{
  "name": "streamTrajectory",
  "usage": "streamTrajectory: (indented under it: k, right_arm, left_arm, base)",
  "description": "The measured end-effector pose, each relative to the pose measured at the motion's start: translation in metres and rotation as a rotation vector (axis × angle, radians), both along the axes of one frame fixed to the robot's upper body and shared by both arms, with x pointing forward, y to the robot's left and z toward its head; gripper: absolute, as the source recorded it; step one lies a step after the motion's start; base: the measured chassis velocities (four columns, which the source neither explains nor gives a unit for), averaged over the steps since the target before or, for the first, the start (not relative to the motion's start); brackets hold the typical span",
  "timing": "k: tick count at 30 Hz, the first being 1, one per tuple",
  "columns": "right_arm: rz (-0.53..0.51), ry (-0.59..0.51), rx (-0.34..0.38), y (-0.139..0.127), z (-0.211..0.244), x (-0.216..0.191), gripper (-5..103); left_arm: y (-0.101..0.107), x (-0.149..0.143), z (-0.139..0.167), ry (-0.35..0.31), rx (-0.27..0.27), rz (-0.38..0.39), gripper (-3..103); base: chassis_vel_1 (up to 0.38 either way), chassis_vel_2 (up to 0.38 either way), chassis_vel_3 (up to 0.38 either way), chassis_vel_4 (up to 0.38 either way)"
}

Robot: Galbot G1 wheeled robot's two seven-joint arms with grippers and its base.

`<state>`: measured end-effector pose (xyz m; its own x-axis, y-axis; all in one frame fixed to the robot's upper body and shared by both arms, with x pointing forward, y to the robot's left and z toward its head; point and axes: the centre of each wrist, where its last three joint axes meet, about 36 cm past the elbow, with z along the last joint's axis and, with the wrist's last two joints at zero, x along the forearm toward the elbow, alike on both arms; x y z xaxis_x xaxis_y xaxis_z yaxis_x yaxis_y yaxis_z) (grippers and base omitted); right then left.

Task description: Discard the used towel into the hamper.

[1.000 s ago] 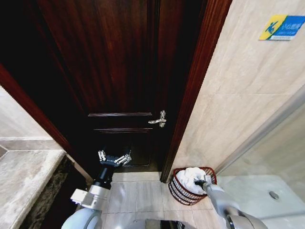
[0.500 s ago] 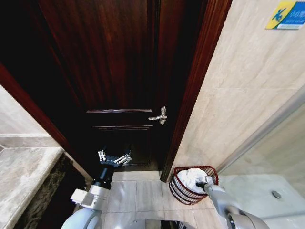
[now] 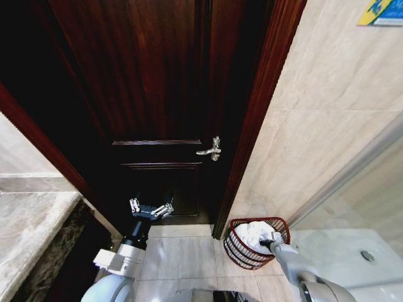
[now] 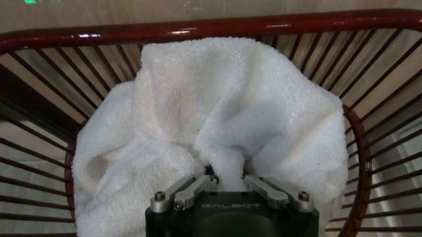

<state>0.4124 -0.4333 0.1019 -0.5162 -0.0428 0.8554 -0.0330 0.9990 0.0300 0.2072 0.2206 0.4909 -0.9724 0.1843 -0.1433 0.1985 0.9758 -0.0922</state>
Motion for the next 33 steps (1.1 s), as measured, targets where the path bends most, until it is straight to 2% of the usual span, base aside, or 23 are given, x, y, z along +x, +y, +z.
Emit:
streamTrajectory:
  k: [15, 22, 24, 25, 29, 32, 33]
  right_arm:
    - [0.009, -0.006, -0.008, -0.004, 0.004, 0.005, 10]
    - [0.071, -0.028, -0.025, -0.002, 0.011, 0.006, 8]
    - [0.102, -0.054, -0.018, -0.002, 0.02, 0.004, 16]
    - [0.102, -0.054, -0.018, -0.002, 0.02, 0.004, 16]
    - [0.141, -0.1, -0.031, -0.012, 0.043, 0.005, 37]
    - [0.148, -0.107, -0.04, -0.019, 0.049, 0.0, 43]
    - [0.152, -0.115, -0.043, -0.023, 0.055, -0.004, 54]
  left_arm:
    - [0.0, 0.0, 0.0, 0.0, 0.0, 0.0, 100]
    - [0.0, 0.0, 0.0, 0.0, 0.0, 0.0, 100]
    - [0.0, 0.0, 0.0, 0.0, 0.0, 0.0, 100]
    - [0.0, 0.0, 0.0, 0.0, 0.0, 0.0, 100]
    - [0.0, 0.0, 0.0, 0.0, 0.0, 0.0, 100]
    - [0.0, 0.0, 0.0, 0.0, 0.0, 0.0, 100]
    - [0.0, 0.0, 0.0, 0.0, 0.0, 0.0, 100]
  base:
    - [0.0, 0.0, 0.0, 0.0]
    - [0.0, 0.0, 0.0, 0.0]
    - [0.0, 0.0, 0.0, 0.0]
    - [0.0, 0.0, 0.0, 0.0]
    - [0.0, 0.0, 0.0, 0.0]
    - [0.0, 0.0, 0.0, 0.0]
    - [0.0, 0.0, 0.0, 0.0]
